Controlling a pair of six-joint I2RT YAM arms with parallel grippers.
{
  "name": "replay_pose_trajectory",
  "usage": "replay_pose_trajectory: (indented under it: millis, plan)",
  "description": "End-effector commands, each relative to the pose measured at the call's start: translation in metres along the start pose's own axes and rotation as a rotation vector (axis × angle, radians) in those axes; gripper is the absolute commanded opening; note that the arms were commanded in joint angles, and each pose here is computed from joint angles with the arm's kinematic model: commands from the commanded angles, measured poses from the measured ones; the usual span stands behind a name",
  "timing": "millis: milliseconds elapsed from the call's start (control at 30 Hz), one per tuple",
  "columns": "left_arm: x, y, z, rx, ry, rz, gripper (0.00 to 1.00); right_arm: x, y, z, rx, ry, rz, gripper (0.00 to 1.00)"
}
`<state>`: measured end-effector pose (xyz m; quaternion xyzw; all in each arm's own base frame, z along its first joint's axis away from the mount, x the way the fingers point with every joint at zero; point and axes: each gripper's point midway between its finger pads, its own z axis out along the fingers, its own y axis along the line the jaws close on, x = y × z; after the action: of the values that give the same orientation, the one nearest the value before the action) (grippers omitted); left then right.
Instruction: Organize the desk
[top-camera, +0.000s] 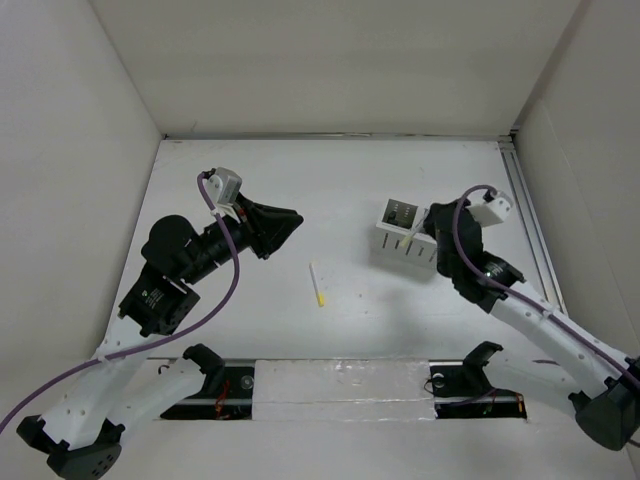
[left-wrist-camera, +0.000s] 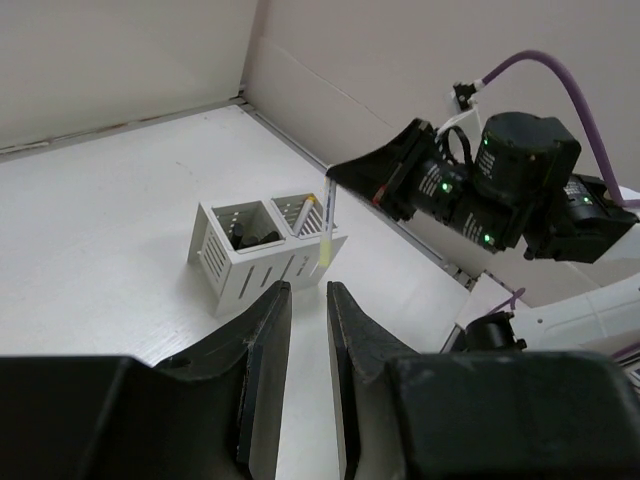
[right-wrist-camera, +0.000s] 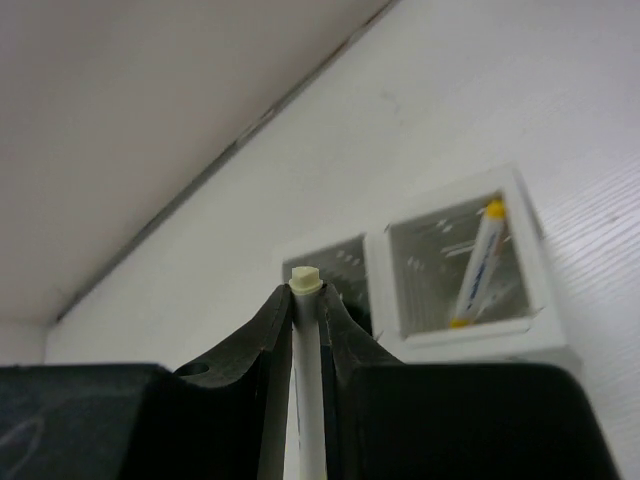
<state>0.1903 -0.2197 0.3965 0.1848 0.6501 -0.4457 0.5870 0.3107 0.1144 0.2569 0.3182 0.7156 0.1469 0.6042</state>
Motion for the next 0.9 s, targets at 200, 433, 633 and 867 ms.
replay_pose_trajectory:
  millis: [200, 433, 633, 867]
  plan:
    - [-0.014, -0.01, -0.002, 0.042, -0.055, 0.016, 0.18, -0.123, -0.039, 0.04, 0.2, -0.339, 0.069, 0.0]
    - [-0.012, -0.01, 0.0, 0.046, -0.047, 0.014, 0.18, -0.12, -0.058, 0.063, 0.26, -0.343, 0.048, 0.0]
    - [-0.014, -0.009, -0.001, 0.039, -0.053, 0.017, 0.18, -0.091, -0.059, 0.089, 0.275, -0.263, 0.001, 0.0]
    - [-0.013, -0.009, 0.0, 0.042, -0.049, 0.014, 0.18, -0.079, -0.065, 0.108, 0.306, -0.255, -0.011, 0.0]
